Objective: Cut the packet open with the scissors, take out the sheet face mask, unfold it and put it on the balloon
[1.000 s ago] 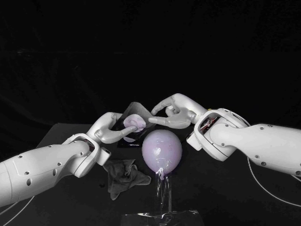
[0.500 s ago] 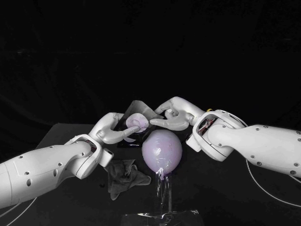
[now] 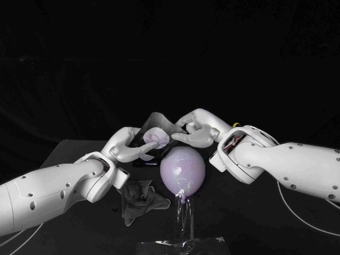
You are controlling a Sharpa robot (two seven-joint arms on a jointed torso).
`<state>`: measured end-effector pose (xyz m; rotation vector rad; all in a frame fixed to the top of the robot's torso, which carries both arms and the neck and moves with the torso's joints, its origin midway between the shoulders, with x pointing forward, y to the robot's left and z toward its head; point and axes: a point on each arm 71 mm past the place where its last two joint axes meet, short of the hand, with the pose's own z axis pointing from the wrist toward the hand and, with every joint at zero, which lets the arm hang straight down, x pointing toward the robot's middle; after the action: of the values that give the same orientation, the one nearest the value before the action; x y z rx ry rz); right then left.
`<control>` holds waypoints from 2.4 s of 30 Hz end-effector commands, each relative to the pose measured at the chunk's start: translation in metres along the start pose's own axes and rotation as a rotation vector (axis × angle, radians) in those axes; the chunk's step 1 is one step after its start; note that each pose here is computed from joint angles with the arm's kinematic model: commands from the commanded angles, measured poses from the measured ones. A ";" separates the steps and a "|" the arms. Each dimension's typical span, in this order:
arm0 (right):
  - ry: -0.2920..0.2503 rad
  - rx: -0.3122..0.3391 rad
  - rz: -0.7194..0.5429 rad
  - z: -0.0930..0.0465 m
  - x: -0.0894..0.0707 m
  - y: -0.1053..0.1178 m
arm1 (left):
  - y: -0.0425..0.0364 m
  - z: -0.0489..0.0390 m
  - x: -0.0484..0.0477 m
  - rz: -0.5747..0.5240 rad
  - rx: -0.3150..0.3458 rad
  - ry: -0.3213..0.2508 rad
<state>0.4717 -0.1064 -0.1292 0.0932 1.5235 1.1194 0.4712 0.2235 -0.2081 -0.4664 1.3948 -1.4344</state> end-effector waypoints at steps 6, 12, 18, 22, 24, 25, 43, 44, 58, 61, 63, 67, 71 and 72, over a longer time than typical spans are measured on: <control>-0.070 -0.020 0.018 -0.001 -0.006 0.001 | 0.0006 0.0019 -0.0007 -0.002 -0.012 -0.032; -0.069 0.011 -0.001 -0.001 -0.007 -0.002 | 0.0009 0.0023 -0.0025 0.008 -0.015 -0.055; -0.079 0.040 -0.011 0.000 -0.008 -0.005 | -0.0036 0.0051 -0.0060 0.019 -0.001 -0.074; -0.086 0.049 -0.015 0.000 -0.007 -0.006 | -0.0057 0.0073 -0.0059 0.026 0.001 -0.083; -0.086 0.052 -0.017 0.000 -0.007 -0.006 | -0.0064 0.0084 -0.0053 0.029 0.001 -0.088; -0.085 0.052 -0.017 0.000 -0.007 -0.006 | -0.0066 0.0087 -0.0051 0.030 0.001 -0.090; -0.076 0.046 -0.022 -0.001 -0.004 -0.004 | -0.0062 0.0163 0.0001 0.069 -0.038 -0.127; -0.075 0.045 -0.022 -0.001 -0.004 -0.004 | -0.0060 0.0164 0.0000 0.070 -0.040 -0.128; -0.085 0.027 -0.025 0.000 -0.003 -0.001 | -0.0057 0.0175 0.0025 0.079 -0.044 -0.100; -0.094 0.026 -0.027 0.001 -0.003 -0.001 | -0.0064 0.0181 0.0044 0.088 -0.038 -0.087; -0.099 0.026 -0.028 0.002 -0.003 0.000 | -0.0070 0.0186 0.0056 0.096 -0.032 -0.079; -0.103 0.022 -0.030 0.004 -0.002 0.001 | -0.0079 0.0194 0.0075 0.117 -0.023 -0.067; -0.103 0.019 -0.031 0.006 0.000 0.002 | -0.0088 0.0201 0.0094 0.150 -0.014 -0.056; -0.101 0.019 -0.032 0.007 0.000 0.002 | -0.0091 0.0203 0.0100 0.159 -0.011 -0.053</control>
<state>0.4773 -0.1043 -0.1283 0.1595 1.4576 1.0536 0.4823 0.2096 -0.2009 -0.4581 1.3626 -1.2831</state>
